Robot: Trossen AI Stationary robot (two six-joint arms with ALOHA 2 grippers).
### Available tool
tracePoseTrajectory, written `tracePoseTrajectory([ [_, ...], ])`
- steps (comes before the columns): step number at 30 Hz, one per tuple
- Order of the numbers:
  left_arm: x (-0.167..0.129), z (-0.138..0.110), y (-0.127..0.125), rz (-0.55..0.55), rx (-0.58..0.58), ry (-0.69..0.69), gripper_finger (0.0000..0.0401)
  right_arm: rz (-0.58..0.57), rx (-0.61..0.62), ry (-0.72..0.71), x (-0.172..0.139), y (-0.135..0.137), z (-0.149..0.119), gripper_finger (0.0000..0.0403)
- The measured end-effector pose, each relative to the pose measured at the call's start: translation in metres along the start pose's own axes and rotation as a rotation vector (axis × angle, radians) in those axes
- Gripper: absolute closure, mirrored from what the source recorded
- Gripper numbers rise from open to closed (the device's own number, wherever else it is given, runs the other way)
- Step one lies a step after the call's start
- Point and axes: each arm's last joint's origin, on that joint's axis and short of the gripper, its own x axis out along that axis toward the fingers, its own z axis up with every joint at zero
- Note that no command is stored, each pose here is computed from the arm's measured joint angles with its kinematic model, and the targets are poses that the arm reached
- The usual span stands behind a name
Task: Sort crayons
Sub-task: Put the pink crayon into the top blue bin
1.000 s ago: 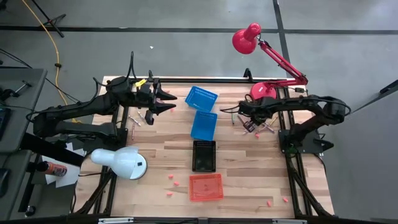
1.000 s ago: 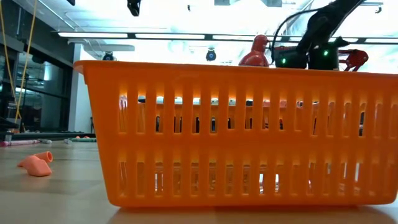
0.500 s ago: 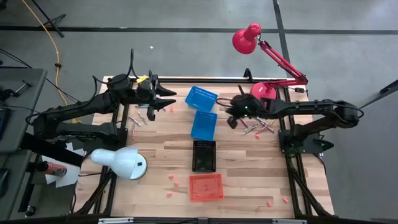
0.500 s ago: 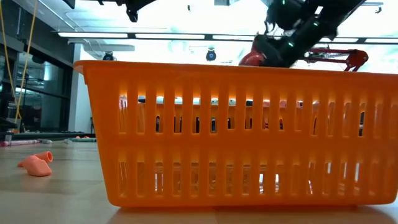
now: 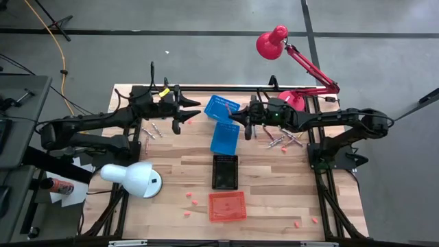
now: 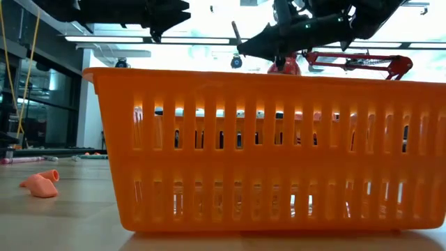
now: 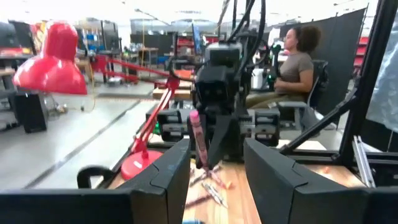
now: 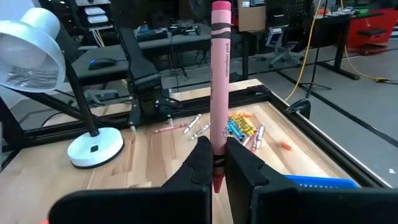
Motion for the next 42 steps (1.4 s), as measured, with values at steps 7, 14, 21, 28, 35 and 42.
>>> tracePoseTrajectory([
  [7,0.001,-0.001,0.0,-0.001,-0.02,0.0,0.026,-0.005,0.004,-0.001,0.0,0.0,0.0,0.0396],
  [14,0.005,-0.008,0.001,-0.002,-0.022,0.038,0.026,-0.183,0.131,0.041,0.01,-0.022,-0.016,0.0396],
  [21,0.016,-0.023,0.005,0.0,-0.041,0.095,0.026,-0.316,0.268,0.238,0.051,-0.062,-0.049,0.0396],
  [28,0.018,-0.028,0.006,0.0,-0.047,0.116,0.026,-0.375,0.256,0.431,0.091,-0.084,-0.055,0.0382],
  [35,0.015,-0.023,0.005,-0.004,-0.05,0.1,0.026,-0.418,0.221,0.583,0.098,-0.084,-0.054,0.0331],
  [42,0.015,-0.023,0.005,-0.004,-0.05,0.099,0.026,-0.366,0.199,0.687,0.091,-0.081,-0.057,0.0271],
])
